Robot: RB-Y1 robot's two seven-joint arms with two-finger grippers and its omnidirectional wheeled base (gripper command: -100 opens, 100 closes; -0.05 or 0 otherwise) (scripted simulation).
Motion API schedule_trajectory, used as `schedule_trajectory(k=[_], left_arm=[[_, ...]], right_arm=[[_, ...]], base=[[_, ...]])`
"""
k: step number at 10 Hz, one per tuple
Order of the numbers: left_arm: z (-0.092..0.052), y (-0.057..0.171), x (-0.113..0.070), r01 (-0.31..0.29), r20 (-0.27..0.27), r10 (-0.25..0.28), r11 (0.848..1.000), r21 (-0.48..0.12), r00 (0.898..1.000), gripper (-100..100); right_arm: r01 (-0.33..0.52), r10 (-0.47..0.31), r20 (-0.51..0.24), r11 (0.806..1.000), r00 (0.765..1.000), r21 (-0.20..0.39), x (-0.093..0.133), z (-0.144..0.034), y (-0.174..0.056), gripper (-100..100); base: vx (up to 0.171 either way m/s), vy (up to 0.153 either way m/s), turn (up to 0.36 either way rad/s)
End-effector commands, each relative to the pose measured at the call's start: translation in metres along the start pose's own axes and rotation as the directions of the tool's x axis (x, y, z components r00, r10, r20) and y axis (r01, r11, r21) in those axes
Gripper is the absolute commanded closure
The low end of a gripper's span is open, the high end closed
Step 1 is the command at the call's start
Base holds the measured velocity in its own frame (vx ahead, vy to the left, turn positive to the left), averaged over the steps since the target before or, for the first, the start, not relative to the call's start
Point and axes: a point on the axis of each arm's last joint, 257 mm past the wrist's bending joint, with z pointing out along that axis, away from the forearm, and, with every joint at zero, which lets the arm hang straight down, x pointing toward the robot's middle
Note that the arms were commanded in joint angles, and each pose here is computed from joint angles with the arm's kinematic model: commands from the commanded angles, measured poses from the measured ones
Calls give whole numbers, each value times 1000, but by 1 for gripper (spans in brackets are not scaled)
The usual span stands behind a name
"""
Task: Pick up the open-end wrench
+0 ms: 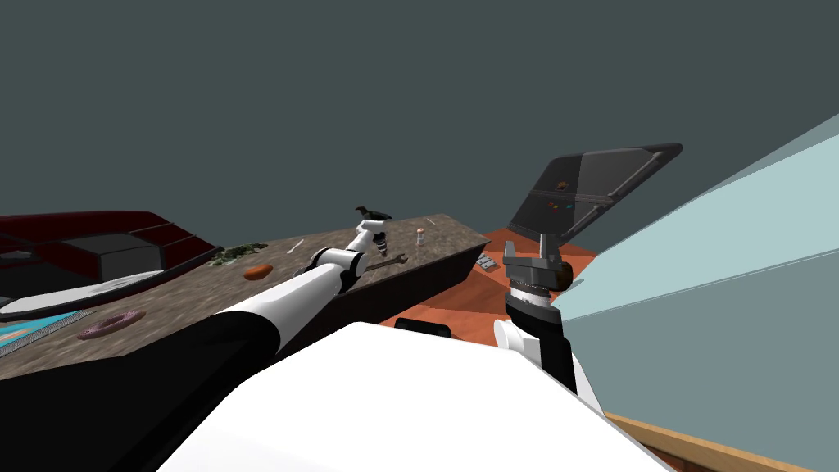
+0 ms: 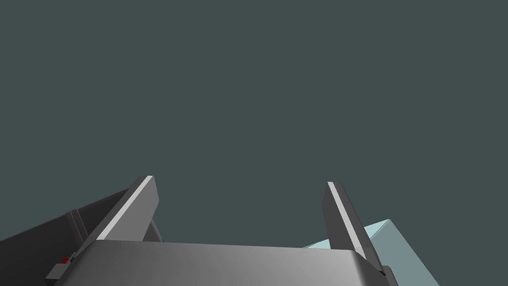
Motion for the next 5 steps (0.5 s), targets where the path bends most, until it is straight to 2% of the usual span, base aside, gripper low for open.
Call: schedule_trajectory(k=[1,2,3,4,5], left_arm=[[5,12,-2,10,10,-10,999,-45,1000,-100],[6,21,-3,18,14,-17,996,-82,1000,-100],[8,23,-4,20,16,-18,996,-88,1000,-100],[13,37,-8,31,28,-27,990,-136,999,-100],[13,37,-8,31,28,-27,990,-136,999,-100]], right_arm=[[0,0,0,1000,1000,0,0,0,0,0],[0,0,0,1000,1000,0,0,0,0,0],[0,0,0,1000,1000,0,0,0,0,0],[0,0,0,1000,1000,0,0,0,0,0],[0,0,0,1000,1000,0,0,0,0,0]], base=[[-25,11,6],[-24,12,13],[-19,8,8],[-18,7,8],[-14,8,9]])
